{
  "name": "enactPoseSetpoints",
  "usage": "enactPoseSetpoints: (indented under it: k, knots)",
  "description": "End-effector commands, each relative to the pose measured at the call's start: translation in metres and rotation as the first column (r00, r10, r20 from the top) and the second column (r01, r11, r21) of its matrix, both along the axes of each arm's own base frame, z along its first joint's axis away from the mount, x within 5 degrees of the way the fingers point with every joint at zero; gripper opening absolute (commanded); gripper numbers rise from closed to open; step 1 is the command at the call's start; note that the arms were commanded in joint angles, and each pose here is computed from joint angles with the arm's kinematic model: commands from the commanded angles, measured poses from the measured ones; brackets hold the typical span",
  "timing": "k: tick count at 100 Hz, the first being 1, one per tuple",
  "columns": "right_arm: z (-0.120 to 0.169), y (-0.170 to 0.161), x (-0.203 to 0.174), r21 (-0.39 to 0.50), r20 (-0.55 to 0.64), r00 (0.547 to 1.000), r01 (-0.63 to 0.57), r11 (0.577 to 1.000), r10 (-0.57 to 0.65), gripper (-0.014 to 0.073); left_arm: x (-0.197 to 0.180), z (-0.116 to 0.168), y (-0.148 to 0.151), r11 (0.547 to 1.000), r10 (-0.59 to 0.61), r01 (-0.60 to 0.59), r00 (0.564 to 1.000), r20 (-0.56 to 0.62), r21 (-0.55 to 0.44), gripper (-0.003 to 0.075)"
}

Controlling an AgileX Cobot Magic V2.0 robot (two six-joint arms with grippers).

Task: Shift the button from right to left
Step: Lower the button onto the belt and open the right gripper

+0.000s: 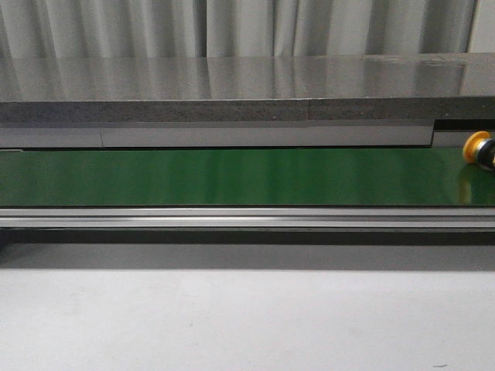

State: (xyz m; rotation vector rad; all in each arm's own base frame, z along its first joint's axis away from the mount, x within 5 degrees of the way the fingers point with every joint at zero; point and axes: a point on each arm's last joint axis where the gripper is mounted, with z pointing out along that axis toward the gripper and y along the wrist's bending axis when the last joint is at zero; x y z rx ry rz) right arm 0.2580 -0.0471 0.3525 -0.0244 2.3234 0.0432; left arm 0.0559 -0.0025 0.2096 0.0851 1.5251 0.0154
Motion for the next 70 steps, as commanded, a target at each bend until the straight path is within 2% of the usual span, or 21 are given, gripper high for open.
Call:
enactPoseSetpoints:
  k: [1,12,27,36,56,70]
  knots:
    - [0.026,0.009,-0.017,-0.038,0.174,0.985,0.0,0.999,0.007,0.0452,-0.002,-0.004,-0.001,1.0,-0.011,0.012,0.997,0.076,-0.017,0.0005]
    - [0.026,0.023,-0.038,-0.088,0.288,0.957,-0.017,0.996,0.042,0.0452,-0.002,-0.004,-0.001,1.0,-0.011,0.012,0.997,0.076,-0.017,0.0005]
    - [0.011,0.034,-0.071,-0.131,0.402,0.914,-0.007,0.991,0.06,0.0452,-0.002,-0.004,-0.001,1.0,-0.011,0.012,0.997,0.076,-0.017,0.0005]
    - [-0.006,0.036,-0.089,-0.137,0.444,0.894,0.013,0.99,0.05,0.0452,-0.002,-0.004,-0.001,1.0,-0.011,0.012,0.997,0.076,-0.017,0.0005]
    - [-0.034,0.04,-0.139,-0.147,0.598,0.801,0.07,0.987,0.033,0.0452,-0.002,-0.004,-0.001,1.0,-0.011,0.012,0.997,0.076,-0.017,0.0005]
    - [-0.051,0.043,-0.166,-0.146,0.637,0.77,0.07,0.987,0.039,0.0442,-0.002,-0.004,-0.001,1.0,-0.011,0.012,0.997,0.076,-0.017,0.0005]
